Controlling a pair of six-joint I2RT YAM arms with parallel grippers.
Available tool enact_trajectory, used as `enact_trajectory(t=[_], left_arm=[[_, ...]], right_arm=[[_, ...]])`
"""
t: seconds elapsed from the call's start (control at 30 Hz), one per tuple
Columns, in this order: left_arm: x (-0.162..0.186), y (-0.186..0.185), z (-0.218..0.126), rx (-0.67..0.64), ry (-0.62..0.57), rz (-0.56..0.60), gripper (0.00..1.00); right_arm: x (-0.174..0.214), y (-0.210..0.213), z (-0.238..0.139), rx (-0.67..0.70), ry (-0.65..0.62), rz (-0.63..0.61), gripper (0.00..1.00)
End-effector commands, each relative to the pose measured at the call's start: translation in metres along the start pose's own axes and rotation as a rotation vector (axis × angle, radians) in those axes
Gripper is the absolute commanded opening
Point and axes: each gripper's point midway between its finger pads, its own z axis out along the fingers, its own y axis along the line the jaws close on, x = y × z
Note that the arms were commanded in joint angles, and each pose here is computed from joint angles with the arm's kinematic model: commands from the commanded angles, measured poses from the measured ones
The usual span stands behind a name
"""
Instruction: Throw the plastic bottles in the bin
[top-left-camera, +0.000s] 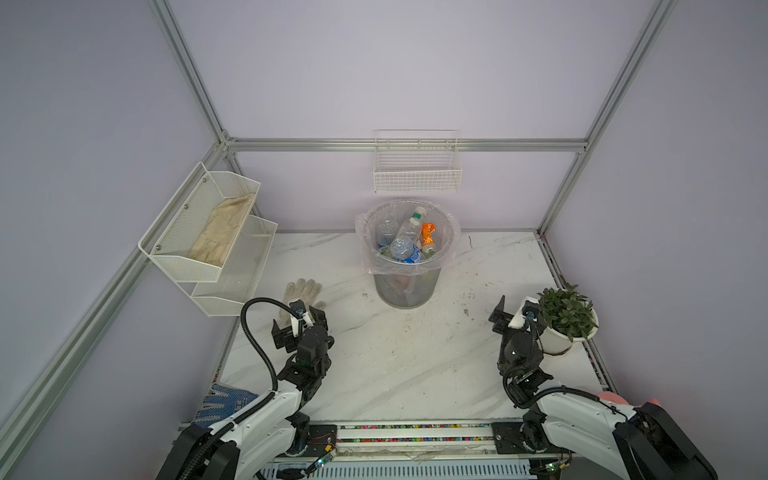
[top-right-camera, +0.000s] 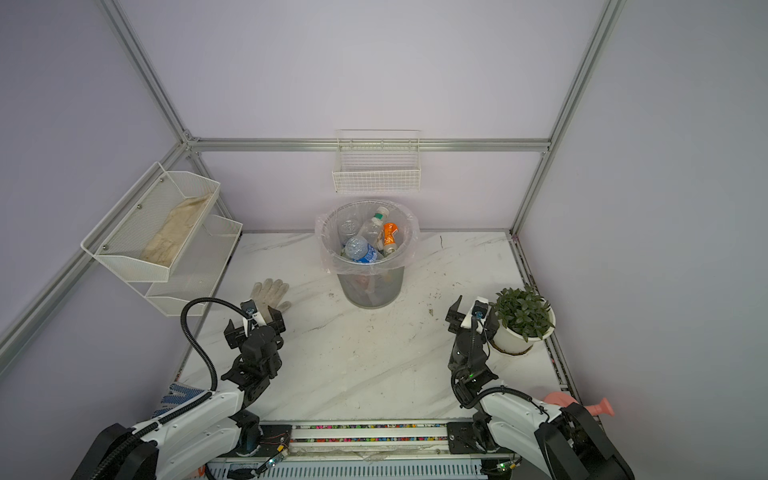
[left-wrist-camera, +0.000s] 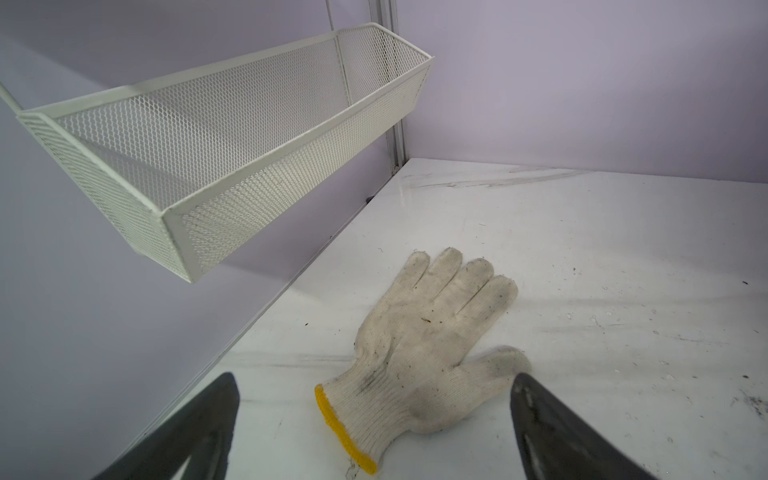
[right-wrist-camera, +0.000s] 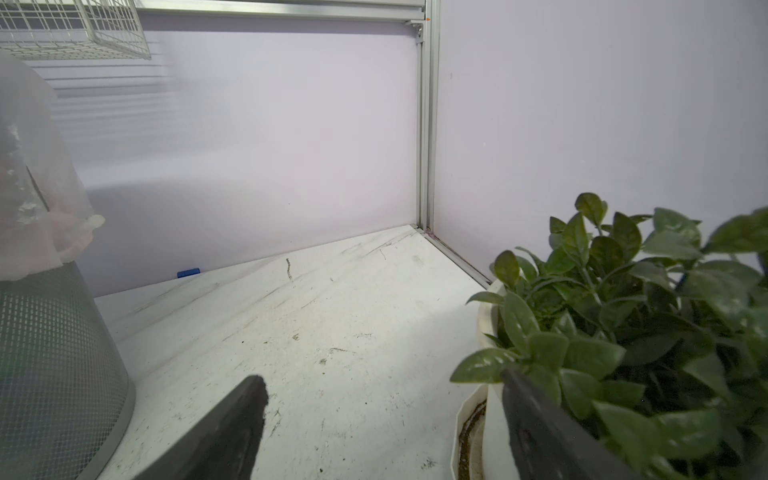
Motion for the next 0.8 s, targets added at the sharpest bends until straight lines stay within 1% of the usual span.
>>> enact_trajectory(t=[0.0,0.23,0.37,0.47,0.77], left_arm=[[-0.003,0.002,0.004,-0.005,-0.036,-0.040,1.00],[-0.006,-0.005,0.013,-0.008,-0.049,-0.026,1.00],[-0.006,-0.009,0.017,-0.008,-0.035,-0.012,1.00],[-0.009,-0.008,0.020,-0.002,-0.066,-0.035,1.00],[-0.013,-0.014,0.027,0.005,-0.104,-0.042,1.00]], right_arm=[[-0.015,0.006,0.004,-0.038,-0.052,0.038,0.90],[-0.015,0.002,0.011,-0.039,-0.062,0.056,0.90],[-0.015,0.000,0.014,-0.037,-0.068,0.064,0.90],[-0.016,-0.002,0.015,-0.036,-0.080,0.070,0.90],[-0.015,-0.009,0.023,-0.027,-0.103,0.087,0.89]])
